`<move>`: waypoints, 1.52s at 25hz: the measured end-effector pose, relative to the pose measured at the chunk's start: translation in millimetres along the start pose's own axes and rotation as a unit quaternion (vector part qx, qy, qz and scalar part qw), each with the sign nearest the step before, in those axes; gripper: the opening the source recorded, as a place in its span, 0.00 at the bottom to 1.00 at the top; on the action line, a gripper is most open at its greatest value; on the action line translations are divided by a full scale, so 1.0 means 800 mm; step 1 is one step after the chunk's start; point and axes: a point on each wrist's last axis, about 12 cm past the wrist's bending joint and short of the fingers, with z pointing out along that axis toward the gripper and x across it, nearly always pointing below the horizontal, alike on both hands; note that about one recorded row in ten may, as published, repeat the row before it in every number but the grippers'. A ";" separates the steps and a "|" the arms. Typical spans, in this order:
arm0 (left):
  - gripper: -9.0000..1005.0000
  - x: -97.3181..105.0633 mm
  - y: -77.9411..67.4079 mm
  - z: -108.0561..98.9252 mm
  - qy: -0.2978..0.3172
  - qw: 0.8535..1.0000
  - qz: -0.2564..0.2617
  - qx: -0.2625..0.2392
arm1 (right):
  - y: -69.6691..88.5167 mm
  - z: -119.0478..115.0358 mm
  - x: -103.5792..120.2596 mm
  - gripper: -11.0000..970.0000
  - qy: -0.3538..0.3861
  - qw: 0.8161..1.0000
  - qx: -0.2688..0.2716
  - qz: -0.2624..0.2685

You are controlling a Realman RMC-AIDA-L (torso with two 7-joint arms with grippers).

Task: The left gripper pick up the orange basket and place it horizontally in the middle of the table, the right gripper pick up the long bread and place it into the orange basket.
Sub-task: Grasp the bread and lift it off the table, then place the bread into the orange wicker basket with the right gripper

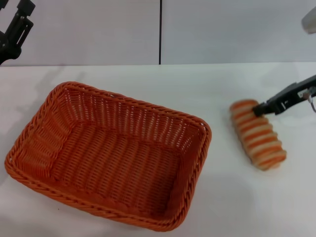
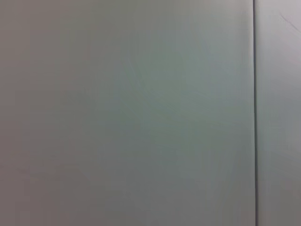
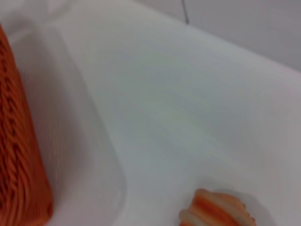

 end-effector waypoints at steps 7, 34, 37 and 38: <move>0.63 -0.001 0.001 -0.002 -0.001 1.000 0.001 -0.002 | -0.004 -0.027 -0.007 0.04 -0.121 0.992 -0.021 0.019; 0.63 -0.001 0.001 0.002 -0.001 1.000 0.001 -0.001 | 0.153 0.018 -0.111 0.11 -0.222 0.914 -0.252 -0.226; 0.63 -0.001 0.001 0.003 -0.001 1.000 0.001 0.000 | 0.151 0.017 -0.109 0.13 -0.225 0.915 -0.251 -0.222; 0.63 -0.001 0.001 0.004 -0.002 1.000 0.001 0.000 | 0.149 0.017 -0.108 0.14 -0.228 0.915 -0.250 -0.220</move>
